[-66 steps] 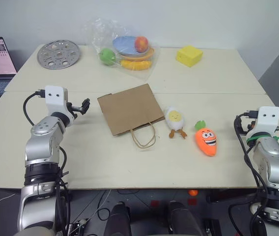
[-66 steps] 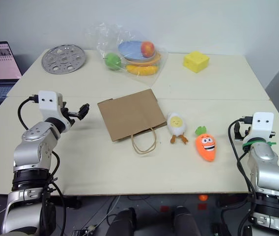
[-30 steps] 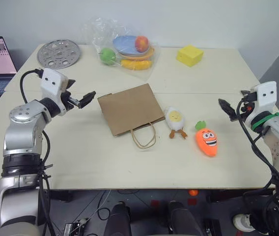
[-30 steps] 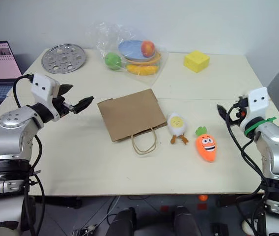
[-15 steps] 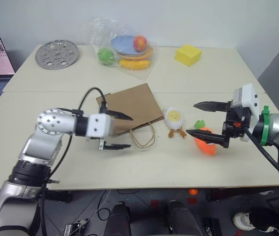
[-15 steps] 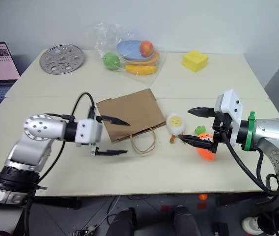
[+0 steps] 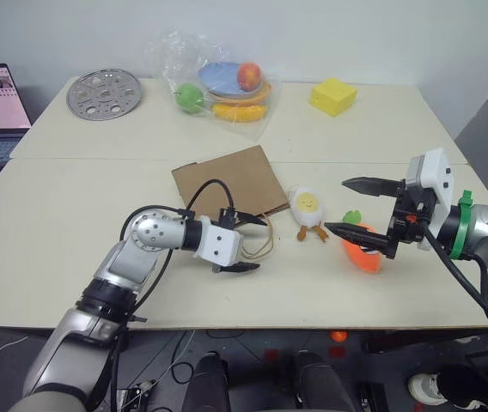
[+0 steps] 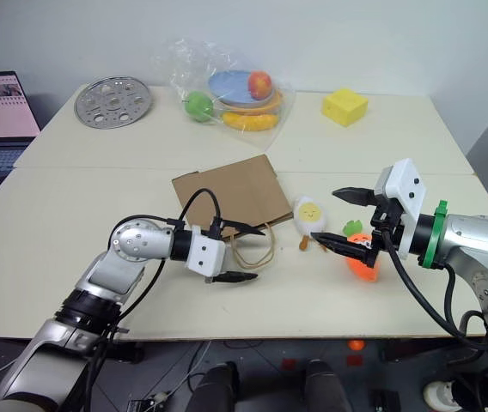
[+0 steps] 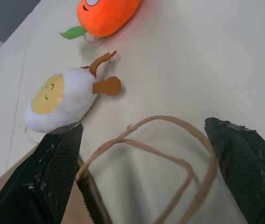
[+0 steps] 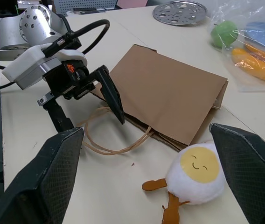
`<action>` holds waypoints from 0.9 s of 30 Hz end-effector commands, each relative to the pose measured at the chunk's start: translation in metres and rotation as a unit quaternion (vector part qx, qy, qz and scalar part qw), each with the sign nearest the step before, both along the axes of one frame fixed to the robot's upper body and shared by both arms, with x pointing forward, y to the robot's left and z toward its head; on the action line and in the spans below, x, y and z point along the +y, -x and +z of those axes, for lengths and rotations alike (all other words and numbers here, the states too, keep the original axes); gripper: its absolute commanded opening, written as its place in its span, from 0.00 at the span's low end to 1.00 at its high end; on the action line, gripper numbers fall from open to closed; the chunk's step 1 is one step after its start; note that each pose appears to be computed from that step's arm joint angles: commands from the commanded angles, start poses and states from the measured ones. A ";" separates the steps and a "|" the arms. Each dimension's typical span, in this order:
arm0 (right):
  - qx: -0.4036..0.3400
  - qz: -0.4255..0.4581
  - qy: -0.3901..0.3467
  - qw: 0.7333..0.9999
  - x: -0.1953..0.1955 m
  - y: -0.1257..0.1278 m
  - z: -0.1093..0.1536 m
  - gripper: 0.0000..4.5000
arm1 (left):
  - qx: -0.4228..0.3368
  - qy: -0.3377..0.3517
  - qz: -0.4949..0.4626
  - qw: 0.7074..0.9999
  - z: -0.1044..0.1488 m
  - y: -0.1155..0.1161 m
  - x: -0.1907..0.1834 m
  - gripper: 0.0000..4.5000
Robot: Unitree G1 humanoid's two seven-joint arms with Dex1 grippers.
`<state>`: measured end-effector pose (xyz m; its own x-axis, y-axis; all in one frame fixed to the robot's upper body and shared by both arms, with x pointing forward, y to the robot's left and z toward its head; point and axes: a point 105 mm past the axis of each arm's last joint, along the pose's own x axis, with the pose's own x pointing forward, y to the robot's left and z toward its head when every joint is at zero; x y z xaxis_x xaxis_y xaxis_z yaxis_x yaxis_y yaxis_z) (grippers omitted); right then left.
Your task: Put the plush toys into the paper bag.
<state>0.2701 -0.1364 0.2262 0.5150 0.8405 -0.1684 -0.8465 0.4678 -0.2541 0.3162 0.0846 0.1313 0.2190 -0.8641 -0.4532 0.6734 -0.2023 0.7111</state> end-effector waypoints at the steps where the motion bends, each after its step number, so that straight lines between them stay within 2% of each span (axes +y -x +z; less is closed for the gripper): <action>1: -0.027 -0.005 0.000 1.000 -0.002 0.004 0.011 1.00 | 0.000 0.024 -0.005 1.000 0.009 0.001 -0.006 0.95; 3: -0.027 -0.006 0.003 1.000 -0.002 0.004 0.009 1.00 | 0.004 0.027 -0.005 1.000 0.011 0.002 -0.005 0.86; 15: -0.031 -0.007 -0.005 0.999 0.000 0.001 0.010 1.00 | 0.024 0.038 0.011 0.999 0.017 0.000 -0.002 0.02; 18: -0.032 -0.006 -0.006 0.999 0.001 0.000 0.010 1.00 | 0.041 0.052 0.025 0.997 0.023 -0.002 -0.001 0.00; 19: -0.031 -0.005 -0.006 0.999 0.002 0.000 0.009 1.00 | 0.084 0.084 0.051 0.992 0.031 -0.005 0.000 0.00; 23: -0.020 0.002 -0.013 1.000 0.009 -0.001 0.003 1.00 | 0.222 0.180 0.120 0.951 0.063 -0.017 0.009 0.00; 24: -0.017 0.003 -0.015 1.000 0.013 -0.002 0.000 1.00 | 0.249 0.199 0.124 0.940 0.063 -0.012 0.013 0.00; 25: -0.016 0.003 -0.017 1.000 0.016 -0.003 -0.002 1.00 | 0.267 0.210 0.126 0.932 0.062 -0.008 0.015 0.00; 27: -0.009 0.000 -0.030 0.999 0.026 -0.006 -0.007 1.00 | 0.282 0.239 0.138 0.919 0.082 -0.017 0.021 0.00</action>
<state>0.2762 -0.1185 0.2138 0.5174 0.8450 -0.1352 -0.8479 0.4848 -0.2147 0.3303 0.1017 0.1916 0.2905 -0.9359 -0.1993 0.9452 0.2482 0.2120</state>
